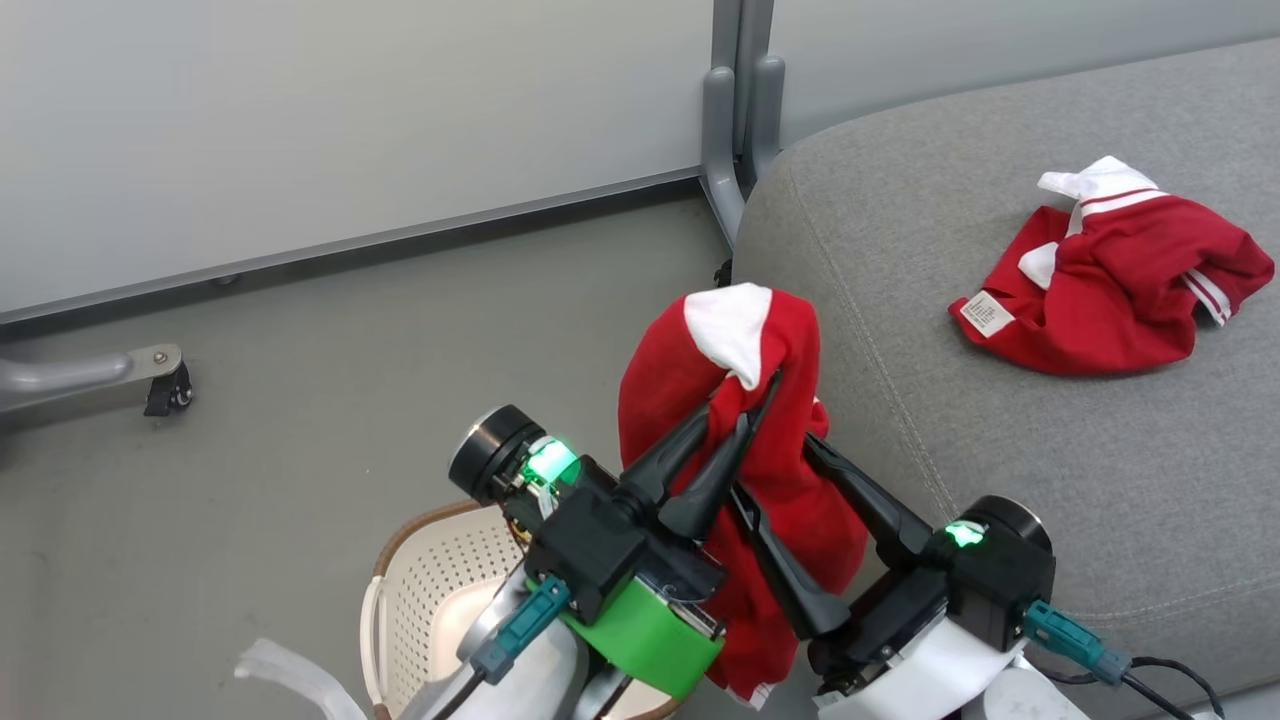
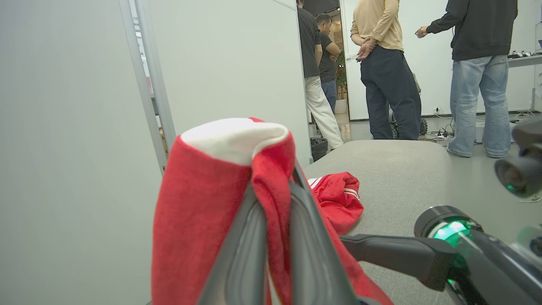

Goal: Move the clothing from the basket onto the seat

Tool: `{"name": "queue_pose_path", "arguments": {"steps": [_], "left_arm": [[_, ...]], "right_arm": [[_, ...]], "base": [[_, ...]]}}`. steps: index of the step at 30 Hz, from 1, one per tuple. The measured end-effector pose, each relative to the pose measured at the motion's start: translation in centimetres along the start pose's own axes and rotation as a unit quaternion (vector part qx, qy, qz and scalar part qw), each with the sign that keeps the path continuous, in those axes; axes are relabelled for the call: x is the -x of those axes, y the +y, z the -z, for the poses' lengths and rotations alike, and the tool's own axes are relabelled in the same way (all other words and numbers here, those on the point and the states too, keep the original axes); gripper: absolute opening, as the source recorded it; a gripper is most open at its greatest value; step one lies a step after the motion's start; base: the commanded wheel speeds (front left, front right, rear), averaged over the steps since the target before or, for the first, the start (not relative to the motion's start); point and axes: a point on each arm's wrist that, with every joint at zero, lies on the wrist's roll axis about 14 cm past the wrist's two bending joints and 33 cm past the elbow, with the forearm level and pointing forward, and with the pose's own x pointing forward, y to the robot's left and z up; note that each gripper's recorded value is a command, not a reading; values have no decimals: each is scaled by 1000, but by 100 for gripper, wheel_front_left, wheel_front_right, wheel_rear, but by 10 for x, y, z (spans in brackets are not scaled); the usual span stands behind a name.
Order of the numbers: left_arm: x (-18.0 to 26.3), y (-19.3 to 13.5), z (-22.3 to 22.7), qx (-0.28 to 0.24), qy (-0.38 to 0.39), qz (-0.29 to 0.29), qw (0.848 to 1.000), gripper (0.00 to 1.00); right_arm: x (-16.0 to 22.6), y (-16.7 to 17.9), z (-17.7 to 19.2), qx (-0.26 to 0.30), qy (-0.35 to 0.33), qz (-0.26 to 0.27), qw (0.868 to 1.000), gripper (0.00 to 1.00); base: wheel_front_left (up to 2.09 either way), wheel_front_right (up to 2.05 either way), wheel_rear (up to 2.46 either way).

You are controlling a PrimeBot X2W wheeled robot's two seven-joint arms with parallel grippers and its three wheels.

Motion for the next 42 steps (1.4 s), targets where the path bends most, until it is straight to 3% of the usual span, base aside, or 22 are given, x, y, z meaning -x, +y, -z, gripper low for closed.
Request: {"name": "queue_pose_path", "arguments": {"steps": [12, 13, 14, 33, 34, 35, 36, 37, 42], "left_arm": [[-5, -15, -10, 26, -13, 28, 999, 0], [-5, -15, -10, 26, -13, 29, 999, 0], [-5, -14, -10, 27, -13, 29, 999, 0], [-4, -10, 11, 26, 23, 24, 999, 0], [-5, -9, 11, 26, 24, 24, 999, 10], [-5, -8, 12, 25, 25, 22, 999, 41], [-5, -6, 14, 20, 27, 20, 999, 56], [-5, -4, 14, 15, 28, 16, 999, 100], [-4, 3, 18, 11, 34, -1, 999, 100]], "right_arm": [[-4, -6, 9, 2, 11, 10, 1000, 100], [-4, -6, 10, 2, 12, 10, 1000, 59], [-4, -6, 10, 1, 12, 10, 1000, 2], [-3, -14, 19, -4, 23, 24, 999, 0], [-4, -14, 19, -4, 24, 25, 999, 0], [-4, -15, 19, -5, 24, 26, 999, 0], [-4, -15, 20, -6, 24, 27, 999, 0], [-4, -16, 20, -6, 25, 27, 999, 0], [-5, -16, 22, -5, 28, 26, 999, 0]], "base": [[0, 0, 0], [0, 0, 0], [0, 0, 0], [0, 0, 0], [0, 0, 0], [0, 0, 0], [0, 0, 0], [0, 0, 0], [0, 0, 0]]}}
